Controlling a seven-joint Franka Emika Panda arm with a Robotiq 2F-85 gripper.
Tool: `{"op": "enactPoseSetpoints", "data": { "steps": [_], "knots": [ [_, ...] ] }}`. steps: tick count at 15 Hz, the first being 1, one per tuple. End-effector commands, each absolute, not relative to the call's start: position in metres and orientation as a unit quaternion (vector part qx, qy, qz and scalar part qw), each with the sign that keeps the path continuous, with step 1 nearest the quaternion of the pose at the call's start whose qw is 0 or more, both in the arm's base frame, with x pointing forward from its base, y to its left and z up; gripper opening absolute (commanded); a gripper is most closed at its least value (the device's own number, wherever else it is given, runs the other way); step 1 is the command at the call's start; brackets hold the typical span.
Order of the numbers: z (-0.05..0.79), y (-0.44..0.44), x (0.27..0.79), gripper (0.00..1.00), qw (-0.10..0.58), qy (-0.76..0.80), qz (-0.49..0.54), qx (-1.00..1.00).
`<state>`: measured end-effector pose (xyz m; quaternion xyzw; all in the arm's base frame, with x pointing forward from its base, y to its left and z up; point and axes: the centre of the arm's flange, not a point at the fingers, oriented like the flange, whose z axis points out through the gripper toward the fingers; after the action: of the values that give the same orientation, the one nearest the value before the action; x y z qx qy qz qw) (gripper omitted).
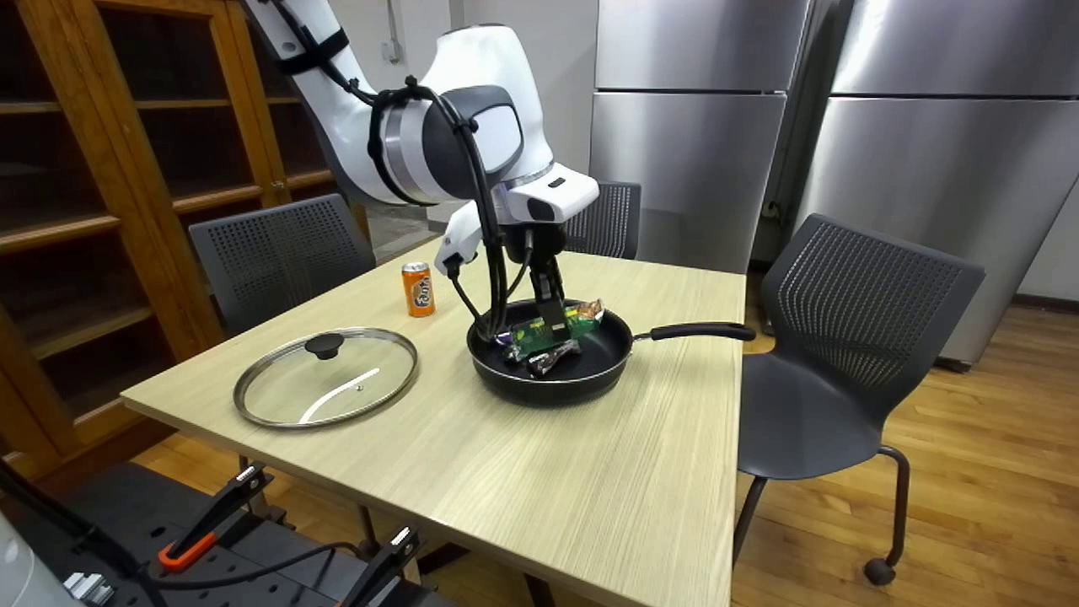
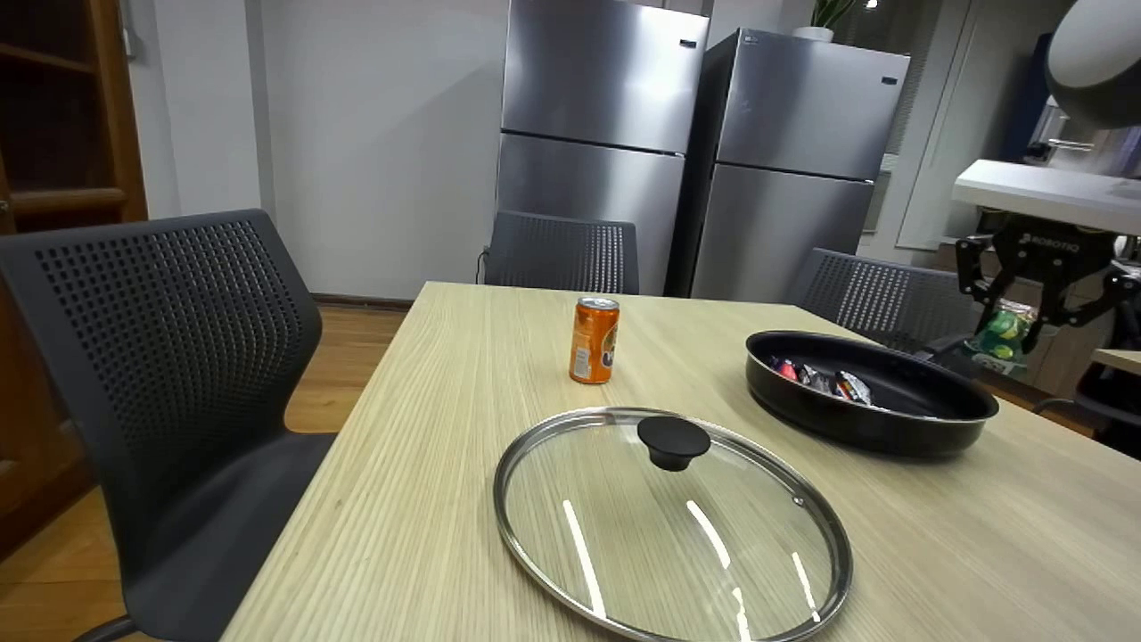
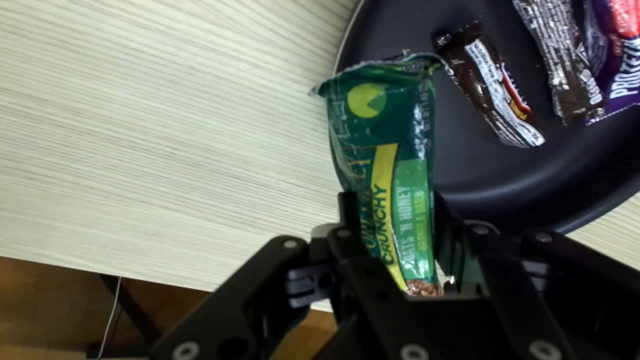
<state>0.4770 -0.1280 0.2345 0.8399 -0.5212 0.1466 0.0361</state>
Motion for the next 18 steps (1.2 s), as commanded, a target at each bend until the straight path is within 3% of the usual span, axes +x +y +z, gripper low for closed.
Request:
{"op": "enactPoseSetpoints", "data": {
  "steps": [1, 18],
  "knots": [
    [0.243, -0.123, 0.511, 0.12, 0.042, -0.536, 0.152, 0.829],
    [0.162, -0.134, 0.585, 0.12, 0.098, -0.555, 0.087, 0.822]
  ]
}}
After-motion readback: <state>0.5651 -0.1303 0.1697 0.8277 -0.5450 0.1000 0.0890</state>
